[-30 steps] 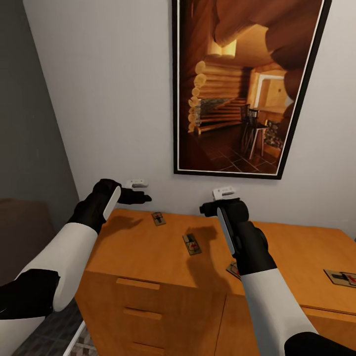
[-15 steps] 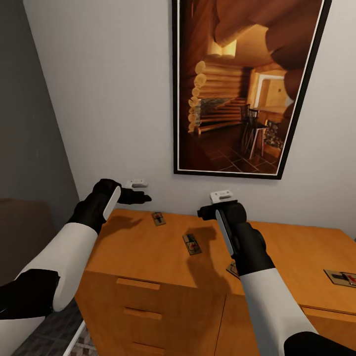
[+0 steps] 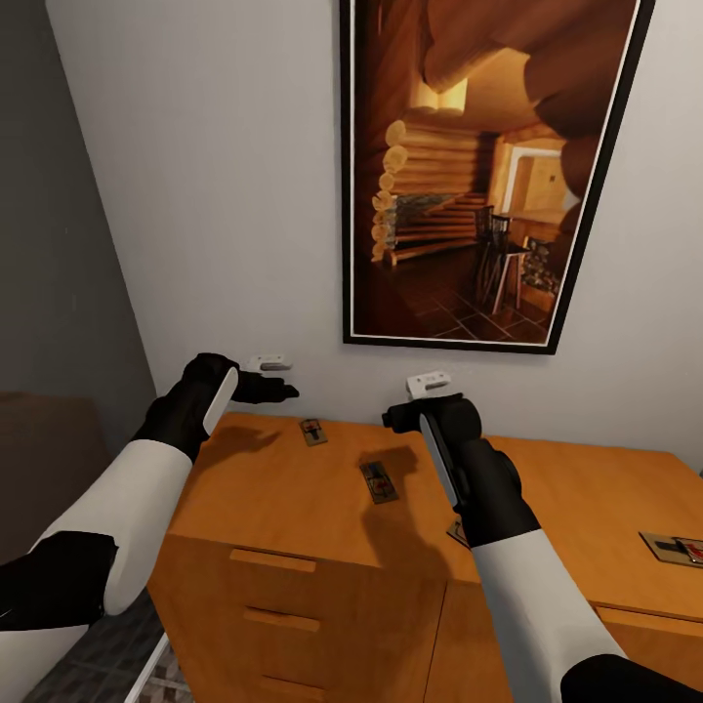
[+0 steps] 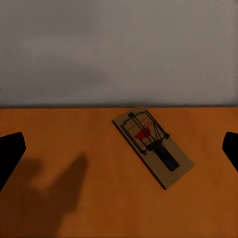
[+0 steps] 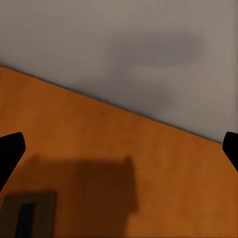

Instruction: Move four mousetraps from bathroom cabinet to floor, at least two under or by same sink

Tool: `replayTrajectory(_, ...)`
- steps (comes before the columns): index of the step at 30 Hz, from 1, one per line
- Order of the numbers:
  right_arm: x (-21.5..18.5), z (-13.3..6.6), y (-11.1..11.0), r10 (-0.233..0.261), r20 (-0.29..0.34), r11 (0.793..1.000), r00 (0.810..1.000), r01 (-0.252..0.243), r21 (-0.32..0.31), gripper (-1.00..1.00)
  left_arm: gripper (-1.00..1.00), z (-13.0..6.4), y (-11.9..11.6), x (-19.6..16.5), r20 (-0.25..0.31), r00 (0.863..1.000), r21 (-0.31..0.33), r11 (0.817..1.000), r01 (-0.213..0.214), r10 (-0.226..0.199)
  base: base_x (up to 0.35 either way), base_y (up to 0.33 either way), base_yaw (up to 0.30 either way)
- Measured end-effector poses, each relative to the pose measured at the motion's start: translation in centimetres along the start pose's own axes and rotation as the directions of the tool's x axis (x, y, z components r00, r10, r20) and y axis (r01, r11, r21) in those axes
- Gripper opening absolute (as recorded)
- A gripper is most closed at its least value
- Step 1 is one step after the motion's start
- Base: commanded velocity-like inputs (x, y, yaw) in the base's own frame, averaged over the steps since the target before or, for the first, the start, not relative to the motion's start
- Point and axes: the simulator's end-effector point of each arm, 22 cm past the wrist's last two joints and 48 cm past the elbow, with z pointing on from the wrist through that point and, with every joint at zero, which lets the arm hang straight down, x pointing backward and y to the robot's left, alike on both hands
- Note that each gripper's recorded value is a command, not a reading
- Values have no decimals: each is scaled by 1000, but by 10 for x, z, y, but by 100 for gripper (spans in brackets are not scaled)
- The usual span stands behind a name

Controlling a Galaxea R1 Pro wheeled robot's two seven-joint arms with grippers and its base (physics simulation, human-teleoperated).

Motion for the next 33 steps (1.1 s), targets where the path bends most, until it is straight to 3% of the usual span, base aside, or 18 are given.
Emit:
replayTrajectory(13,9,6,4,2,-26,1000,1000,-3,-15,100,100,2,10,7,-17,1000,-13,1000,12,-12,0,0,0)
replayTrajectory(17,34,19,8,-5,-93,1000,996,3,-23,100,100,5,13,12,-30,999,-18,1000,17,-17,0,0,0)
replayTrajectory(24,48,27,12,-8,-133,999,991,3,-36,100,100,5,14,14,-34,999,-18,1000,17,-17,0,0,0)
replayTrajectory(26,43,30,23,4,-146,996,989,-17,-86,100,100,5,13,14,-34,999,-18,1000,16,-17,0,0,0)
replayTrajectory(33,55,48,38,7,-243,987,970,-47,-156,100,100,6,13,14,-35,999,-18,1000,15,-16,0,0,0)
